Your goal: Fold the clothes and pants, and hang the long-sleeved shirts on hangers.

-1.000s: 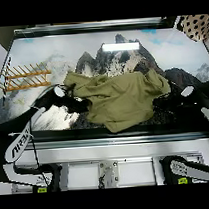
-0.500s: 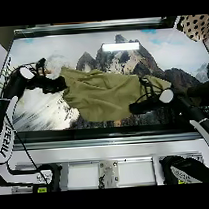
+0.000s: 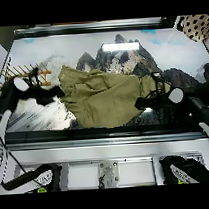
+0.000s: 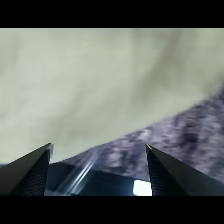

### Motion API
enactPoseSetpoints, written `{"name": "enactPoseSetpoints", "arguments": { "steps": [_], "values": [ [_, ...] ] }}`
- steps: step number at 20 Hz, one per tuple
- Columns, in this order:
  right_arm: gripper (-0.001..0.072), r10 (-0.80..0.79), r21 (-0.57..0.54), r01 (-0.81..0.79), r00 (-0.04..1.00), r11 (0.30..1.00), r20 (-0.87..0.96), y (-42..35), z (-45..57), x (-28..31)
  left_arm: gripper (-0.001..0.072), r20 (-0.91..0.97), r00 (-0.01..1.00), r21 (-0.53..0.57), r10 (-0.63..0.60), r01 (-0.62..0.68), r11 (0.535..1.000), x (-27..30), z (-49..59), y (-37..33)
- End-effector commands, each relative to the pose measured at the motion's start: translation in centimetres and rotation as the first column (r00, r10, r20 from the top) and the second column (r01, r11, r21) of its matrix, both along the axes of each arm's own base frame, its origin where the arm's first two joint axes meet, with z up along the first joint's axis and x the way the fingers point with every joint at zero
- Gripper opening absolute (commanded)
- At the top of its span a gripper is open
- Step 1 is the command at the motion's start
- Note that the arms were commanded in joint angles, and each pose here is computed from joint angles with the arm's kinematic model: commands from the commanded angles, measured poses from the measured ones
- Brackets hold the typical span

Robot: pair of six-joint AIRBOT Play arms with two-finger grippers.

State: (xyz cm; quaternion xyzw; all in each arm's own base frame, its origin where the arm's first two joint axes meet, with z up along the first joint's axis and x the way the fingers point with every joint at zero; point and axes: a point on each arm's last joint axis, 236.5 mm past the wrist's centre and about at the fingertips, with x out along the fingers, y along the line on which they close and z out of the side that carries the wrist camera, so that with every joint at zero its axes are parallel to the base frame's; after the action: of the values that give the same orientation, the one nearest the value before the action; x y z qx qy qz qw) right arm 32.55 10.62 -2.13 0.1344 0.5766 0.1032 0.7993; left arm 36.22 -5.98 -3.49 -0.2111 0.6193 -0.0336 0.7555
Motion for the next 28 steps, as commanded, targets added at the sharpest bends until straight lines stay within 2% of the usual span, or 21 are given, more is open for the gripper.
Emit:
{"name": "enactPoseSetpoints", "arguments": {
  "steps": [1,4,6,11,12,13,14,15,16,18,21,23,25,28],
  "values": [
    [0.0635,-0.164,-0.042,0.161,0.983,0.986,-0.081,-5.4,-2.9,0.7,0.0649,-0.121,0.992,-0.068,0.019,-0.028,0.997,-6.7,-4.2,-2.5],
    [0.0635,-0.219,-0.011,0.221,0.954,0.975,-0.205,-5.7,-6.8,0.5,0.0648,-0.134,0.989,-0.165,0.056,-0.078,0.983,-8.0,-6.1,-6.1],
    [0.0635,-0.236,0.020,0.248,0.940,0.968,-0.248,-4.9,-8.6,0.7,0.0648,-0.135,0.990,-0.195,0.033,-0.059,0.979,-8.0,-6.7,-8.3],
    [0.0634,-0.241,0.135,0.275,0.944,0.952,-0.224,-2.8,-9.7,2.9,0.0646,-0.153,0.986,-0.191,-0.070,0.040,0.981,-7.7,-7.8,-11.8],
    [0.0634,-0.244,0.138,0.277,0.946,0.951,-0.214,-2.8,-9.6,3.1,0.0563,-0.156,0.985,-0.191,-0.077,0.046,0.980,-7.5,-7.9,-12.1],
    [0.0562,-0.236,0.136,0.267,0.949,0.954,-0.207,-2.8,-9.6,3.2,0.0493,-0.158,0.984,-0.191,-0.082,0.051,0.980,-7.4,-8.0,-12.3],
    [0.0415,-0.223,0.134,0.253,0.954,0.958,-0.201,-2.8,-9.6,3.2,0.0401,-0.162,0.983,-0.190,-0.086,0.054,0.980,-7.4,-8.2,-12.4],
    [0.0251,-0.212,0.133,0.240,0.957,0.962,-0.195,-2.8,-9.5,3.1,0.0226,-0.165,0.983,-0.191,-0.085,0.052,0.980,-7.4,-8.3,-12.4],
    [0.0139,-0.211,0.134,0.239,0.958,0.962,-0.194,-2.8,-9.4,3.2,0.0033,-0.165,0.983,-0.188,-0.086,0.054,0.981,-7.4,-8.3,-12.4],
    [0.0008,-0.202,0.124,0.223,0.966,0.967,-0.161,-3.2,-8.4,3.8,0.0012,-0.161,0.984,-0.185,-0.082,0.051,0.981,-7.2,-8.2,-12.1],
    [0.0008,-0.108,0.039,0.109,0.994,0.993,-0.020,-4.7,-2.4,6.0,0.0012,-0.044,0.998,-0.219,-0.052,0.041,0.975,-3.9,-3.0,-10.9],
    [0.0008,-0.036,-0.062,0.045,0.990,0.997,0.137,-6.4,5.6,7.9,0.0012,0.191,0.981,-0.236,-0.044,0.090,0.968,0.2,6.2,-9.7],
    [0.0008,0.010,-0.108,0.030,0.935,0.994,0.354,-6.8,16.2,8.6,0.0012,0.455,0.890,-0.228,-0.006,0.123,0.966,2.7,18.0,-8.2],
    [0.0009,0.012,-0.083,0.061,0.730,0.995,0.684,-6.1,32.5,5.4,0.0013,0.772,0.635,-0.181,0.019,0.192,0.965,0.3,35.4,-7.4]
  ]
}}
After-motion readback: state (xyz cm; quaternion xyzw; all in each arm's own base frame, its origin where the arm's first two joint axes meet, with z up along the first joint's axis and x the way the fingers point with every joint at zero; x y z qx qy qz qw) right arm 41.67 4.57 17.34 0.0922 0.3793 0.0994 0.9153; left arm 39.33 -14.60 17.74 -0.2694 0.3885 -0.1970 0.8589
